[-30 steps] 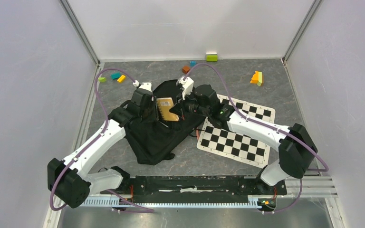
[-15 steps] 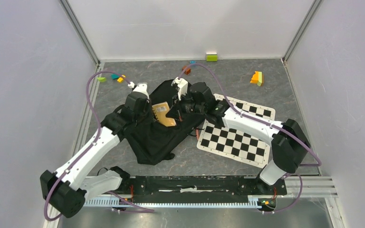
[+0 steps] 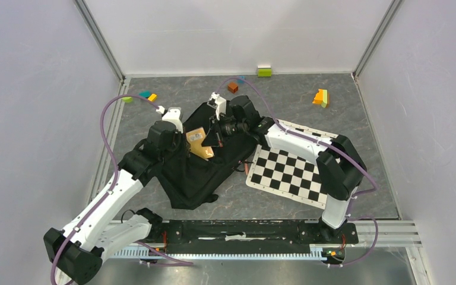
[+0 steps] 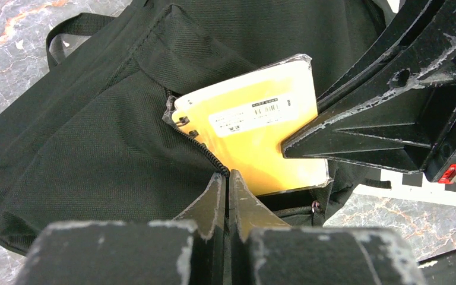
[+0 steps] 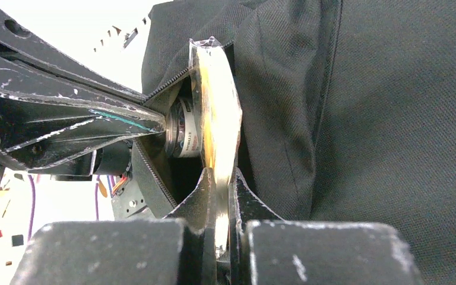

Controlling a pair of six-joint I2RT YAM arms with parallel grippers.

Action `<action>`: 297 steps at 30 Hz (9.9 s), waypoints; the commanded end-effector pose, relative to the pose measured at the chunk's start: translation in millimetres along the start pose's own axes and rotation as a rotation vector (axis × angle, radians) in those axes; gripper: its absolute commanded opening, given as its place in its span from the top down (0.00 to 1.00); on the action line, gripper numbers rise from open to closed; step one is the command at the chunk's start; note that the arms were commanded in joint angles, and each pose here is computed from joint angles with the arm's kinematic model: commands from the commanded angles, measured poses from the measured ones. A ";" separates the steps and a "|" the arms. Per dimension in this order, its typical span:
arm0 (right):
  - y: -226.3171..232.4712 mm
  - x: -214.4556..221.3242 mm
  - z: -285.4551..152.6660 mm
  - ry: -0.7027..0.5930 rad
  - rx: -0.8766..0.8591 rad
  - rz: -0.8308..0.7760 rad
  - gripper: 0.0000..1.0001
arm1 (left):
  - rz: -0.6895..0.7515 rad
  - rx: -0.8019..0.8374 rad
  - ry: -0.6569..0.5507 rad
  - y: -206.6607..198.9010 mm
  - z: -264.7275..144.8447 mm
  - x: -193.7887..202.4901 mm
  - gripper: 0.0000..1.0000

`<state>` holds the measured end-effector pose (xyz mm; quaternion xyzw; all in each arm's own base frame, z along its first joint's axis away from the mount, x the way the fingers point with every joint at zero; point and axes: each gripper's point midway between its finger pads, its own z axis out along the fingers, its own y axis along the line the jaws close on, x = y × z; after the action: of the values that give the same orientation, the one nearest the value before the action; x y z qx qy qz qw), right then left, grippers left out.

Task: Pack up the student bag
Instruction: Pick up the stationery from the center of the board, then place the stationery in the student bag, then pick up the stationery from the center of the board, then place the stationery in the student bag.

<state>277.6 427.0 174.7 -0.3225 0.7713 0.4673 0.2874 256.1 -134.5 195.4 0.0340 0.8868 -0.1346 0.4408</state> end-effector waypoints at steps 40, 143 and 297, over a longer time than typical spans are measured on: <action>31.2 -10.7 -14.0 0.159 -0.241 -0.039 1.00 | 0.075 0.155 -0.145 -22.8 -22.3 -27.1 0.98; -109.8 168.5 -82.1 0.040 0.850 -0.043 0.94 | 0.133 -0.102 -0.215 27.3 -24.6 -37.1 0.95; 23.7 49.2 -144.0 -0.174 0.632 -0.203 0.12 | 0.630 0.175 0.000 -62.7 -32.4 55.3 0.44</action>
<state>205.2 295.2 195.7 -0.2744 0.8221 0.1891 0.4617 176.1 -196.9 160.3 0.3647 0.8246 -0.0966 0.4215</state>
